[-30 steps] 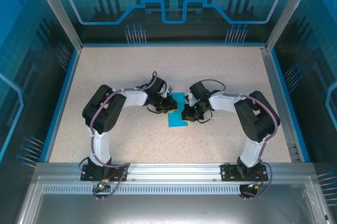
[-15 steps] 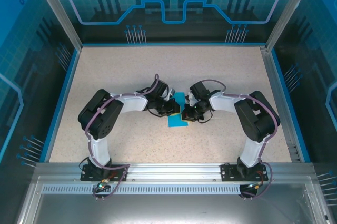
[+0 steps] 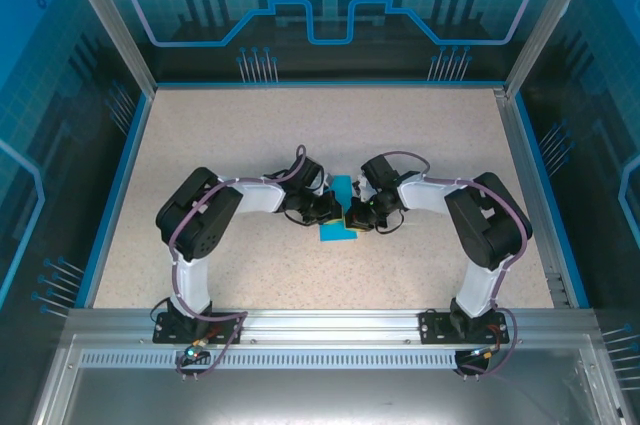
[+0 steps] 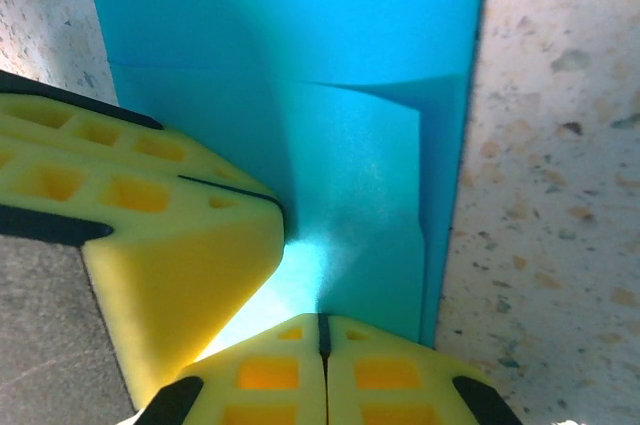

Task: Fold a paper plane with a square sheet of paper (pick it up from the middle)
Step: Fold the triangle a second time at the center of the table.

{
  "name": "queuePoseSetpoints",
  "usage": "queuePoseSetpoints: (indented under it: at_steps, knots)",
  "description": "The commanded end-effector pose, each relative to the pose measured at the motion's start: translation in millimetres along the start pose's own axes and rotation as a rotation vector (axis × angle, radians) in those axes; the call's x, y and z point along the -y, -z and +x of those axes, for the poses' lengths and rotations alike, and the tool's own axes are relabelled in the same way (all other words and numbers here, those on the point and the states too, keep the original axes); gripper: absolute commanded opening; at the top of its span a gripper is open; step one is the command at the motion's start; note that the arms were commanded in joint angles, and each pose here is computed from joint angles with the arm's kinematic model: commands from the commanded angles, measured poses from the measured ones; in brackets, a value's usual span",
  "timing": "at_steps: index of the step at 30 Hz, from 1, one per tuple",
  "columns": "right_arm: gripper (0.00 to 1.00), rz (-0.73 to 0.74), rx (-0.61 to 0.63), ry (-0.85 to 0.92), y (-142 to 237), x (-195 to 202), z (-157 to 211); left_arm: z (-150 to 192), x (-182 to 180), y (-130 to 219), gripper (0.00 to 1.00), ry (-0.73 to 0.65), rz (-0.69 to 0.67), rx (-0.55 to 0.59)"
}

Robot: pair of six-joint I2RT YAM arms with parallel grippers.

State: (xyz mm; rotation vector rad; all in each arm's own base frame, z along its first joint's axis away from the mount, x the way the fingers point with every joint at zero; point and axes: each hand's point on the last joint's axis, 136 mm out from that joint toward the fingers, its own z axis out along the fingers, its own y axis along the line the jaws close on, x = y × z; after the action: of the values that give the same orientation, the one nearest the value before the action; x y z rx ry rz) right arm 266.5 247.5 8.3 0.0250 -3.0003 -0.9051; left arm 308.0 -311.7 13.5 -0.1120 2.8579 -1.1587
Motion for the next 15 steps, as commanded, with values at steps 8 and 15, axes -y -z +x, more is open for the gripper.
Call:
queuePoseSetpoints:
  at_steps: [8, 15]
  knots:
    - [0.05, 0.295, -0.102, -0.062, -13.3, 78.1, 36.7, -11.8, -48.8, 8.4, 0.08, 0.030, -0.178, 0.052]
    - [0.05, 0.367, -0.130, -0.064, -11.6, 97.5, 49.5, -30.8, -70.3, 28.3, 0.08, 0.056, -0.231, 0.092]
